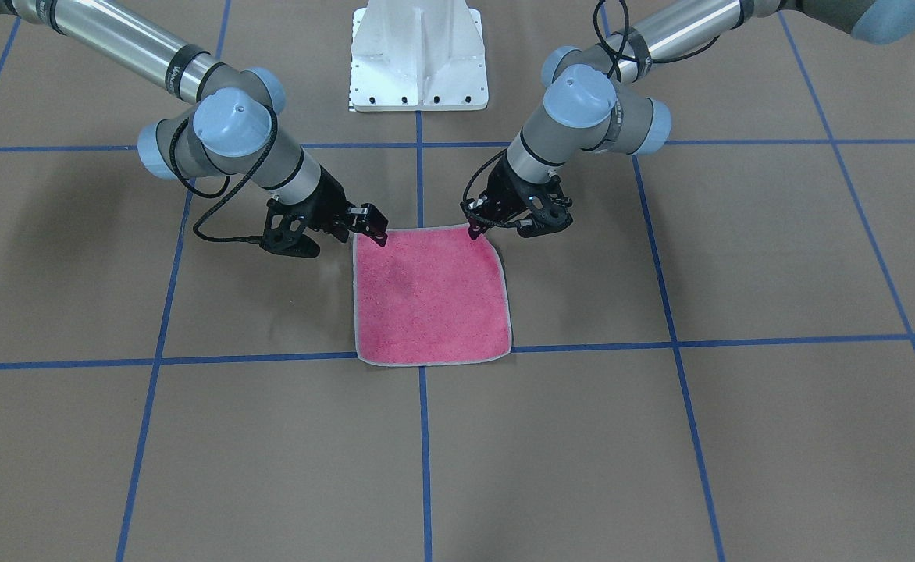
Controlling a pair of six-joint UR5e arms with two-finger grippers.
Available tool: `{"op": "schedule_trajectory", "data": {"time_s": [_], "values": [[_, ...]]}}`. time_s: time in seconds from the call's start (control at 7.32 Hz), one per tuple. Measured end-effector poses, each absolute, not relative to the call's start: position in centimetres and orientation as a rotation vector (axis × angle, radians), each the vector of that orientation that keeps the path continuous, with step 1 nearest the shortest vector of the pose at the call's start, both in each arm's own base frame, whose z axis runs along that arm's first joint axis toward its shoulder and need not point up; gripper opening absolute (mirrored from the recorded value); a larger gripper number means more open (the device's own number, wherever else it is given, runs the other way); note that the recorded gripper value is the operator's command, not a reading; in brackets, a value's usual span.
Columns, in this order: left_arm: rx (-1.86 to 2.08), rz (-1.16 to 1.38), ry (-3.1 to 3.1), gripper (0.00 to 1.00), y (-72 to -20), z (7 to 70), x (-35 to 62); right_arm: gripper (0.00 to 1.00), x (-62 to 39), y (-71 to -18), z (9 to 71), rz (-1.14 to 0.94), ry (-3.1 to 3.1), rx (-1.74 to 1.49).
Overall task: Fold towel twice with both arms
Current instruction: 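Lower the right gripper onto the towel corner nearest it and grasp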
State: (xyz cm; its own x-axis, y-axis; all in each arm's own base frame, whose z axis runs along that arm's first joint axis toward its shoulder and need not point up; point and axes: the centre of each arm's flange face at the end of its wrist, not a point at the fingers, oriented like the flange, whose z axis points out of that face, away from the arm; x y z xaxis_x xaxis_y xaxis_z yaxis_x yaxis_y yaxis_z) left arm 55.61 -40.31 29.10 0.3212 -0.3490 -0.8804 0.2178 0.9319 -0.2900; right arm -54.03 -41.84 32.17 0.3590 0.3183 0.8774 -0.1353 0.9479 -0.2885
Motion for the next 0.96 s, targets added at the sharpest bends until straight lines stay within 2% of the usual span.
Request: {"op": "schedule_trajectory", "data": {"time_s": [0.14,0.41,0.82,0.96], "values": [[-0.126,-0.373,1.187,0.00,-40.30,29.11,55.61,0.70,-54.11,-41.85,32.32,0.292,-1.166,-0.176],[-0.125,-0.372,1.186,0.00,-40.30,29.18,55.60,0.49,-54.18,-41.89,32.40,0.291,-1.164,-0.175],[-0.124,-0.370,1.186,0.00,-40.30,29.21,55.59,0.00,-54.20,-41.90,32.41,0.291,-1.163,-0.175],[-0.124,-0.370,1.186,0.00,-40.30,29.21,55.59,0.00,-54.21,-41.90,32.38,0.291,-1.164,-0.174]]}}
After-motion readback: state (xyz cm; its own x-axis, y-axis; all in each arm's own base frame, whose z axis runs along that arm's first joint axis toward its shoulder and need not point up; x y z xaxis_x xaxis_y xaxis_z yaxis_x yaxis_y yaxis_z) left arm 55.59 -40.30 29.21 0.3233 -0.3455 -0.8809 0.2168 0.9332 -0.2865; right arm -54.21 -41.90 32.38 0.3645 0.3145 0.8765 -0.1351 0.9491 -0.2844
